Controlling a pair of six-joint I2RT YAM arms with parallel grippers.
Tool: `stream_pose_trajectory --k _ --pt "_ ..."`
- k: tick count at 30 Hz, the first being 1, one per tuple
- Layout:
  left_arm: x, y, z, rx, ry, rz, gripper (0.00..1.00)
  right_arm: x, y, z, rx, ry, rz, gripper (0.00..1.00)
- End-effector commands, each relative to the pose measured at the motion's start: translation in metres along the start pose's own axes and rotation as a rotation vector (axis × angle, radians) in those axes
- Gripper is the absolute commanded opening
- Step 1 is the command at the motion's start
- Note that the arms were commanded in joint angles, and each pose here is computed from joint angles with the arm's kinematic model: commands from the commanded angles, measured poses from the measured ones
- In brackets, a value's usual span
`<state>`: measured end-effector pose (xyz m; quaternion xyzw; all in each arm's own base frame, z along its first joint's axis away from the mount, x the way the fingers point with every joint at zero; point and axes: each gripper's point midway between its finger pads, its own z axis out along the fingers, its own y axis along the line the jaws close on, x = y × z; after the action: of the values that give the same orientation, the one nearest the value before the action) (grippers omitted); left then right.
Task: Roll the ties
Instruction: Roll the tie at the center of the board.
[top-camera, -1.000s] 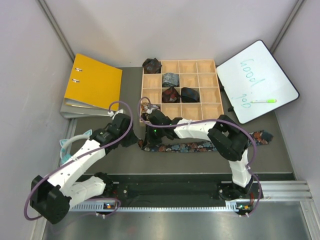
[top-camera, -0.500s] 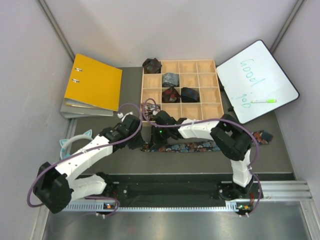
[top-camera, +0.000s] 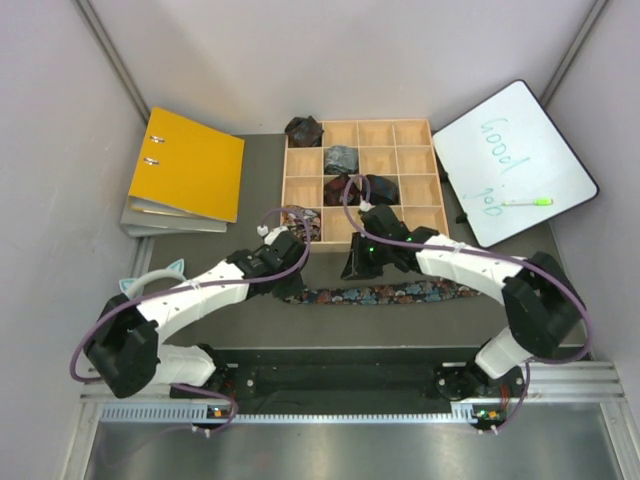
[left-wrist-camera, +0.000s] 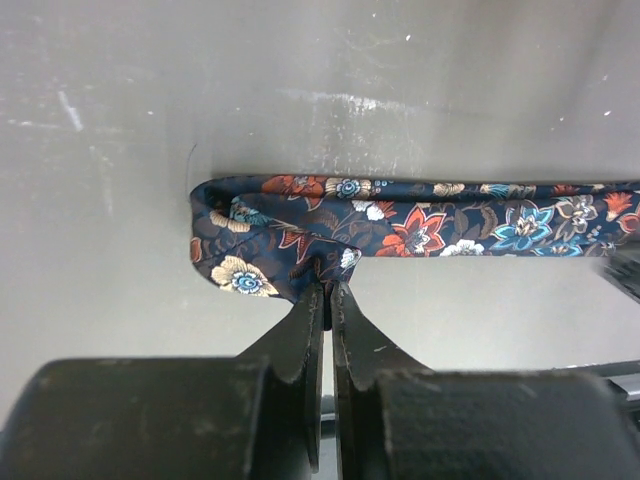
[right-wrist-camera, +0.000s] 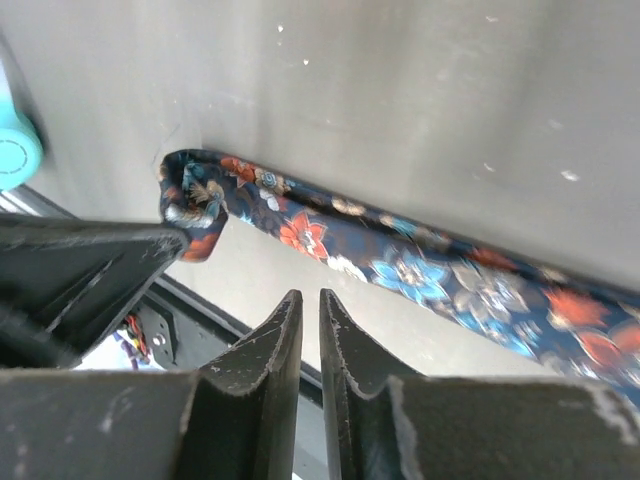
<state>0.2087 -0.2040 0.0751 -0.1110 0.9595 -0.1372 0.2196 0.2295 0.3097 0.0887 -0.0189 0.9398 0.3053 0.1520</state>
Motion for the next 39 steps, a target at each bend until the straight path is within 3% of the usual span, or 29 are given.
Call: stream_pose_trajectory --k 1,11,18,21,25,26,32,39 --pt "-0.014 -0.022 0.003 0.045 -0.050 -0.017 0.04 -0.002 -0.012 -0.025 0.037 -0.055 -0.033 0.14" --pt "-0.009 -0.043 0.025 0.054 -0.020 0.002 0.05 0.008 -0.022 -0.038 0.045 -0.075 -0.020 0.13" --pt "-0.004 -0.048 0.032 0.058 -0.004 0.011 0.13 0.006 -0.023 -0.047 0.053 -0.100 -0.029 0.13" --pt "-0.004 -0.054 0.031 0.072 -0.004 0.021 0.23 0.005 -0.021 -0.049 0.045 -0.109 -0.036 0.13" --pt "-0.008 -0.058 0.025 0.081 -0.015 0.032 0.46 0.003 -0.016 -0.048 0.025 -0.109 -0.036 0.13" --pt "-0.010 -0.058 0.020 0.085 -0.021 0.032 0.56 0.003 -0.015 -0.048 0.023 -0.107 -0.036 0.13" --pt "-0.024 -0.054 -0.001 0.072 -0.078 0.050 0.63 -0.002 0.001 -0.044 -0.037 -0.094 -0.036 0.13" --pt "-0.045 -0.023 -0.025 -0.013 -0.161 0.055 0.62 -0.004 0.033 -0.032 -0.091 -0.063 -0.078 0.13"
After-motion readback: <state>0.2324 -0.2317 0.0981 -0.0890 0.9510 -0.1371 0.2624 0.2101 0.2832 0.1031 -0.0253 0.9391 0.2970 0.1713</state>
